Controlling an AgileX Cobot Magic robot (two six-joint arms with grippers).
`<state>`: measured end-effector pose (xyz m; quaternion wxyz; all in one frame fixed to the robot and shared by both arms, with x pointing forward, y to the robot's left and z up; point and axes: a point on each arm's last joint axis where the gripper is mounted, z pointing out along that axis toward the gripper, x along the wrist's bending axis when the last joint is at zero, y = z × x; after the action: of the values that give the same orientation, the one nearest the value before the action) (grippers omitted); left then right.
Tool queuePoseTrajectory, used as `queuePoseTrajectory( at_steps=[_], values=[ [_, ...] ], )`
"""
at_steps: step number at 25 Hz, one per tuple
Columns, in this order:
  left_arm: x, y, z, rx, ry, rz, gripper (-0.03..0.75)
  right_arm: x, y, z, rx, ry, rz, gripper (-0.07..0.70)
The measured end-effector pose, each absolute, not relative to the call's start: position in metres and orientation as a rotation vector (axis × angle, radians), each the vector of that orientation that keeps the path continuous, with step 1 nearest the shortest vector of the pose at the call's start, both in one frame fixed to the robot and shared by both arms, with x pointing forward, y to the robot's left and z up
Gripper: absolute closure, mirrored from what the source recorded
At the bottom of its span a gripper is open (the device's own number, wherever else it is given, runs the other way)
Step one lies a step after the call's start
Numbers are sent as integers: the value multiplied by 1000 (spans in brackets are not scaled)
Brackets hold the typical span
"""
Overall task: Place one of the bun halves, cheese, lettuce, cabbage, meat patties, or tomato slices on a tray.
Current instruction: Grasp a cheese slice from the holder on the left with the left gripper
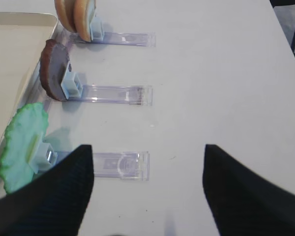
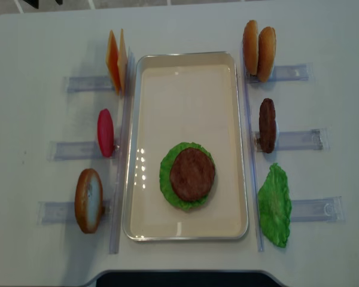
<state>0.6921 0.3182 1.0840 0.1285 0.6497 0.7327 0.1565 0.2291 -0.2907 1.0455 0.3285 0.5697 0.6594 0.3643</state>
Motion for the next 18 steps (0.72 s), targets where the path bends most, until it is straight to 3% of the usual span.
queuePoseTrajectory(
  at_steps=[5, 11, 18],
  values=[
    [693, 296, 1083, 1919, 2113, 474, 263, 229, -291, 1046, 1491, 1726, 953, 149],
    [693, 248, 1076, 2020, 2034, 478, 263, 229, -291, 1046, 1491, 1726, 953, 149],
    [693, 198, 1055, 2109, 1985, 434, 263, 229, -291, 1046, 1491, 1726, 953, 149]
  ],
)
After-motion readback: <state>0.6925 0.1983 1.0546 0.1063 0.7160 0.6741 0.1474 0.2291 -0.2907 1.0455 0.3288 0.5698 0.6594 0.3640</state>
